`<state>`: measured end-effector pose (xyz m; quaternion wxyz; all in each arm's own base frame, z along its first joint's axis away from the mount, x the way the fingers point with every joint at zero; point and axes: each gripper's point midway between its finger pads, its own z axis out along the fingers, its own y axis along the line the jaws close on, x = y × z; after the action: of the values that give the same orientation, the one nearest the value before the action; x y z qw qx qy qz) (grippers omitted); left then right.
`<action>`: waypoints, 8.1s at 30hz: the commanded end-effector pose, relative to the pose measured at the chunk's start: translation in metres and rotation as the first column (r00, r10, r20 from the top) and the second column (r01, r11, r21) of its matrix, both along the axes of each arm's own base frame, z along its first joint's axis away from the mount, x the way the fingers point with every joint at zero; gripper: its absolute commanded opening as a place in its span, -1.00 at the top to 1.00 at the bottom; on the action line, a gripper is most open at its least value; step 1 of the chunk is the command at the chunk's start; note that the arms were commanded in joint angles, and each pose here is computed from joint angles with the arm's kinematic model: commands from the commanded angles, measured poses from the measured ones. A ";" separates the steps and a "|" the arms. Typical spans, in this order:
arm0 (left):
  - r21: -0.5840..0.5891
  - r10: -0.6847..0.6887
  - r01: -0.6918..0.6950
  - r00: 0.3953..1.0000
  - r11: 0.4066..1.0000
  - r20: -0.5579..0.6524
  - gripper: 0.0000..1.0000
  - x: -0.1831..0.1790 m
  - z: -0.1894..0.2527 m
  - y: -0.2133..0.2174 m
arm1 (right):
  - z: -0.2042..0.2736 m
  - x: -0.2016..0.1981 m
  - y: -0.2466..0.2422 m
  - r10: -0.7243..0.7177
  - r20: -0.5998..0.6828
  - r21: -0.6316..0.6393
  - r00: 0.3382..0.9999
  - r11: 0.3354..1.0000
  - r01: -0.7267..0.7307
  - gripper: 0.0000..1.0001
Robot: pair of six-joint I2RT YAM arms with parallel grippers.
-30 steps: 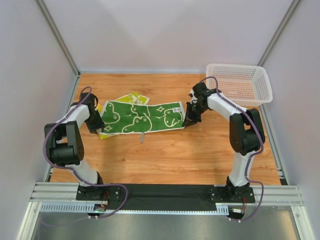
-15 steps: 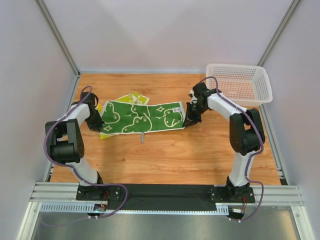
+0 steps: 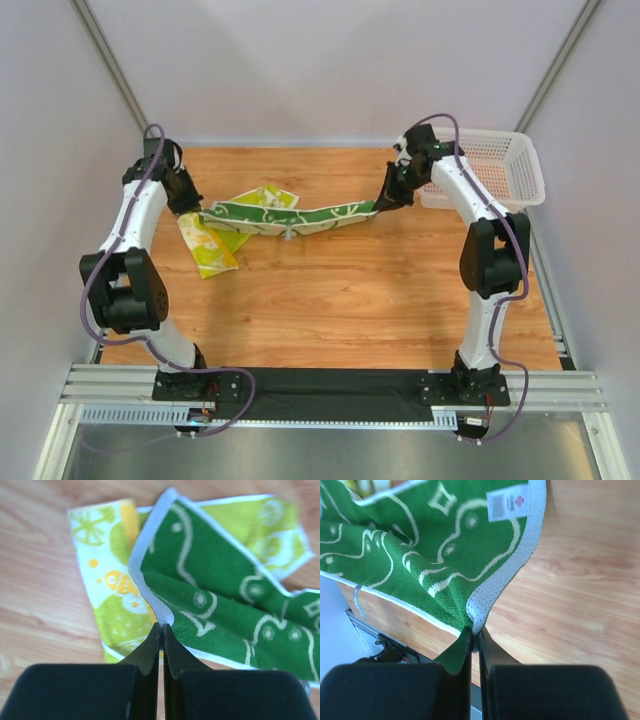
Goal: Roll the towels
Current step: Flatten the towel, then fold the towel
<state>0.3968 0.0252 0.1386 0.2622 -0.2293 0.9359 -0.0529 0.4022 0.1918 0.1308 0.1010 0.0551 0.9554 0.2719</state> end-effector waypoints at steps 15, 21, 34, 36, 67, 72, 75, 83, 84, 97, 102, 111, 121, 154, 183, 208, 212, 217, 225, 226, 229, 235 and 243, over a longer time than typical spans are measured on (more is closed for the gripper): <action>-0.242 -0.103 0.093 0.994 0.966 -0.031 1.00 -0.129 -0.017 -0.086 | -0.057 -0.143 -0.074 -0.201 -0.182 -0.109 0.962 0.977 0.184 0.99; -0.269 -0.068 -0.013 0.955 0.963 -0.289 1.00 -0.165 -0.068 -0.087 | -0.084 -0.157 -0.090 -0.249 -0.261 -0.172 0.933 0.963 0.209 0.99; -0.289 -0.084 -0.020 0.936 0.957 -0.342 1.00 -0.192 -0.070 -0.092 | -0.085 -0.195 -0.126 -0.368 -0.324 -0.296 0.871 0.914 0.276 0.99; -0.290 -0.087 -0.020 0.931 0.957 -0.354 1.00 -0.197 -0.070 -0.092 | -0.081 -0.200 -0.124 -0.361 -0.328 -0.281 0.873 0.920 0.274 0.99; -0.296 -0.201 0.108 0.931 0.949 -0.305 1.00 -0.055 -0.035 -0.092 | -0.053 -0.072 -0.103 -0.242 -0.299 -0.130 0.923 0.969 0.212 0.99; -0.294 -0.203 0.111 0.931 0.949 -0.303 1.00 -0.041 -0.038 -0.091 | -0.058 -0.062 -0.104 -0.252 -0.300 -0.137 0.920 0.966 0.219 0.99; -0.292 -0.200 0.108 0.930 0.950 -0.308 1.00 -0.036 -0.041 -0.091 | -0.061 -0.058 -0.104 -0.256 -0.302 -0.142 0.919 0.965 0.222 0.99; -0.298 -0.198 0.102 0.928 0.949 -0.315 1.00 -0.025 -0.050 -0.092 | -0.060 -0.042 -0.104 -0.272 -0.290 -0.140 0.918 0.961 0.240 0.99; -0.298 -0.201 0.102 0.925 0.949 -0.323 1.00 -0.024 -0.053 -0.092 | -0.061 -0.042 -0.104 -0.271 -0.295 -0.143 0.916 0.961 0.238 0.99; -0.288 -0.199 0.099 0.918 0.953 -0.343 1.00 -0.006 -0.068 -0.089 | -0.067 -0.026 -0.109 -0.307 -0.289 -0.171 0.907 0.948 0.267 0.82; -0.289 -0.201 0.100 0.917 0.952 -0.345 0.79 -0.001 -0.071 -0.090 | -0.070 -0.016 -0.113 -0.349 -0.266 -0.201 0.899 0.932 0.302 0.22; -0.238 -0.199 0.146 0.955 0.960 -0.219 -0.75 0.014 -0.037 -0.084 | -0.035 -0.005 -0.146 -0.417 -0.098 -0.274 0.904 0.884 0.378 -0.26; -0.159 -0.283 0.265 0.953 0.951 -0.110 -0.62 -0.020 -0.004 -0.095 | -0.008 -0.029 -0.098 -0.235 0.091 -0.176 0.968 0.953 0.247 -0.31; -0.269 -0.432 0.355 0.839 0.895 -0.331 -0.17 -0.083 -0.128 -0.130 | -0.112 -0.062 -0.072 -0.033 -0.137 -0.216 0.990 0.976 0.003 0.16; -0.254 -0.427 0.358 0.846 0.899 -0.319 -0.19 -0.078 -0.106 -0.129 | -0.087 -0.101 0.247 0.581 -0.035 0.472 0.813 0.727 -0.499 0.99; -0.038 -0.337 0.371 0.790 0.928 -0.513 -0.01 -0.077 -0.138 -0.082 | -0.118 -0.105 0.175 0.521 -0.094 0.541 0.848 0.742 -0.396 0.99; -0.025 -0.332 0.374 0.788 0.927 -0.518 -0.01 -0.077 -0.138 -0.080 | -0.121 -0.101 0.146 0.451 -0.108 0.530 0.886 0.780 -0.332 0.99; -0.025 -0.329 0.370 0.790 0.929 -0.517 -0.01 -0.076 -0.138 -0.080 | -0.119 -0.105 0.116 0.401 -0.112 0.497 0.909 0.815 -0.298 0.99; -0.025 -0.317 0.356 0.795 0.934 -0.517 -0.01 -0.072 -0.136 -0.081 | -0.105 -0.110 0.092 0.369 -0.082 0.410 0.926 0.859 -0.306 0.99; -0.026 -0.313 0.351 0.795 0.936 -0.520 -0.02 -0.072 -0.135 -0.081 | -0.100 -0.113 0.090 0.367 -0.080 0.399 0.927 0.864 -0.308 0.99; -0.028 -0.310 0.345 0.802 0.938 -0.511 -0.02 -0.068 -0.130 -0.083 | -0.097 -0.119 0.083 0.360 -0.071 0.367 0.930 0.876 -0.311 0.99; -0.043 -0.315 0.339 0.810 0.940 -0.495 -0.02 -0.060 -0.123 -0.088 | -0.110 -0.131 0.066 0.327 -0.111 0.325 0.939 0.904 -0.277 0.99; -0.040 -0.324 0.352 0.805 0.935 -0.496 -0.02 -0.059 -0.122 -0.087 | -0.125 -0.120 0.026 0.212 -0.158 0.327 0.964 0.933 -0.151 0.99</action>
<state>0.3265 -0.0683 0.0178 -0.0089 -0.0660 0.9975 -0.0234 0.2711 0.2362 0.0116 -0.0587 -0.0021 0.8968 0.4384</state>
